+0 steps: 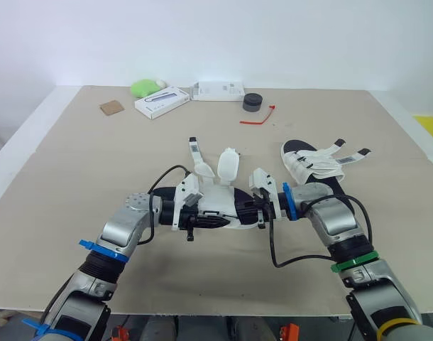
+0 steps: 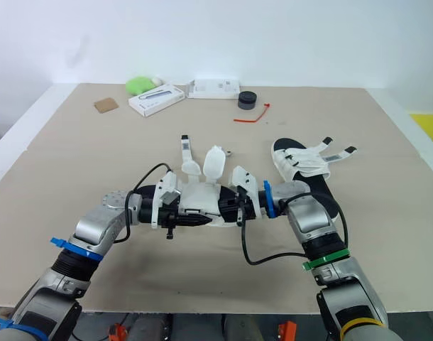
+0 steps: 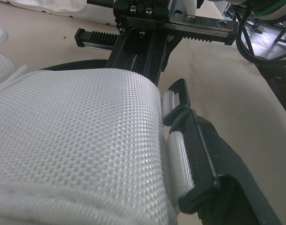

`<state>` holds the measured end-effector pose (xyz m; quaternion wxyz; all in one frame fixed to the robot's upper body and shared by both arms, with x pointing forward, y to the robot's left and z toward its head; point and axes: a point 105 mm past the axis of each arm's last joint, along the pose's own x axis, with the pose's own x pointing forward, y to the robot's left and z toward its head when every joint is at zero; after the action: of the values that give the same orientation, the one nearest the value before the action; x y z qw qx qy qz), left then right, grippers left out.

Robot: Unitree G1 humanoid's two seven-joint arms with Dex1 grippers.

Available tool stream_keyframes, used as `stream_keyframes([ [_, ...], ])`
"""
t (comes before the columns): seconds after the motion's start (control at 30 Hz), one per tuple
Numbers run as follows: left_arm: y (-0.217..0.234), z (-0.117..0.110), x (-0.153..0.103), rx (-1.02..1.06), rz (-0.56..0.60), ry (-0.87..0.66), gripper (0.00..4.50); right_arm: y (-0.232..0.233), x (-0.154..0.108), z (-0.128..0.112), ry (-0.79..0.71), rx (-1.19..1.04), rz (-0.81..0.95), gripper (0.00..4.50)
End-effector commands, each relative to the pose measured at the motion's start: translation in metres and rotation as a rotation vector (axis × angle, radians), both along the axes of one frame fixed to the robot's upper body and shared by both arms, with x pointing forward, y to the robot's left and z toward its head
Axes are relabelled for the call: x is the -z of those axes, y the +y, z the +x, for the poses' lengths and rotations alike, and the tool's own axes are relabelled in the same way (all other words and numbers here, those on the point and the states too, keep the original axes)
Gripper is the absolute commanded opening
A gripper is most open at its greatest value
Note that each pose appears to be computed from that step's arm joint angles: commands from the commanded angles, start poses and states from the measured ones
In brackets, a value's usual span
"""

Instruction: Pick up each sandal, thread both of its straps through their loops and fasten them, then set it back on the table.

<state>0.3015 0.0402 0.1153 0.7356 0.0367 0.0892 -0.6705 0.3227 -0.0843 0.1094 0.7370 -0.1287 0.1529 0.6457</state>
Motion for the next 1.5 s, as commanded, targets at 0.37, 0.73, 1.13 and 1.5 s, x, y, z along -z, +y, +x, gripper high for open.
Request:
stream_keyframes([
  [0.37,0.073,0.0,-0.037,-0.115,-0.017,0.043,4.48,0.013,0.03,-0.017,0.115,-0.059,-0.043,0.0],
  [0.73,0.111,0.029,-0.062,-0.35,-0.201,0.276,4.48,0.019,0.029,-0.016,0.11,-0.086,-0.038,0.0],
  [1.13,0.096,0.088,-0.034,-0.645,-0.252,0.541,4.48,0.021,0.041,-0.025,0.126,-0.134,-0.11,0.0],
  [1.5,0.086,0.097,-0.045,-0.634,-0.341,0.612,4.48,0.013,0.065,-0.027,0.179,-0.132,-0.223,0.0],
])
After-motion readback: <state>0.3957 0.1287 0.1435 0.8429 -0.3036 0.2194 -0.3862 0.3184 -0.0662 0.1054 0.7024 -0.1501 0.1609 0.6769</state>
